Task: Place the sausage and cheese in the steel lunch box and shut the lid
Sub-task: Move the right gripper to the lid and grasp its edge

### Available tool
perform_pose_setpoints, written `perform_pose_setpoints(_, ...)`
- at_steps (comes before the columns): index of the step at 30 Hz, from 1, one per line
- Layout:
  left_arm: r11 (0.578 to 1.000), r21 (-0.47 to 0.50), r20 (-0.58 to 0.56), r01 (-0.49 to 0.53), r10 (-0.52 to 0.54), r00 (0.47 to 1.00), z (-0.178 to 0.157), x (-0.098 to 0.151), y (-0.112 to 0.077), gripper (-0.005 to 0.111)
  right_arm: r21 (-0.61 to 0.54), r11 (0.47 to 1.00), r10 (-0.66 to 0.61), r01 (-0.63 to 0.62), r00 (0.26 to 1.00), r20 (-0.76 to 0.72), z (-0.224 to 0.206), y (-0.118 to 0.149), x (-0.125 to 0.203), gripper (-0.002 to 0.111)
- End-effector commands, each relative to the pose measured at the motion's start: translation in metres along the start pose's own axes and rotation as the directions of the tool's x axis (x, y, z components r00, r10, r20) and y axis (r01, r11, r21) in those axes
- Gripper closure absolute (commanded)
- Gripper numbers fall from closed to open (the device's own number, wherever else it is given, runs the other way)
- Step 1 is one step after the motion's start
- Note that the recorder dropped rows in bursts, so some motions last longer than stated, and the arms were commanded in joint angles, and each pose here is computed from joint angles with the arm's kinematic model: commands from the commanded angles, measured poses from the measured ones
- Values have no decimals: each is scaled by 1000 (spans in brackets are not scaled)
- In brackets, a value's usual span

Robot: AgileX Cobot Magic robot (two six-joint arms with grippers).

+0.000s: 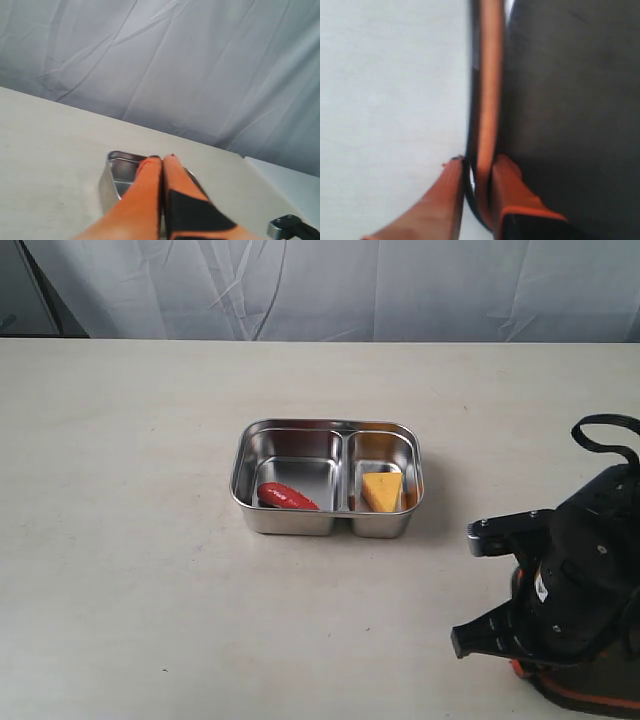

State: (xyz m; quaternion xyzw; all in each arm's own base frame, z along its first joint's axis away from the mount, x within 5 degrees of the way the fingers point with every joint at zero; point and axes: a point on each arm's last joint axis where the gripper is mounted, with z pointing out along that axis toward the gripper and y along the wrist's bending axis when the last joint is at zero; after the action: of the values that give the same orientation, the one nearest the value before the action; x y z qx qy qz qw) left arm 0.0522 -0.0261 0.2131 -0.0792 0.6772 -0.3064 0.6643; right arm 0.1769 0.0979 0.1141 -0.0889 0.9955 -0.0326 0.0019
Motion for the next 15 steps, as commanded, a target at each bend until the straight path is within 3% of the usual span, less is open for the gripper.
perform_pose_setpoints(1,991,92,-37,100,-97,995,-1,3,-8,107,21,1000,-18,18,1000,-20,7,-2,2,109)
perform_pose_setpoints(7,964,172,-64,201,-193,979,-2,4,-16,107,-2,1000,-6,6,1000,28,-4,-2,2,109)
perform_pose_setpoints(15,922,336,-181,193,-138,974,-7,12,-32,107,-114,993,22,-2,983,182,-42,-1,7,109)
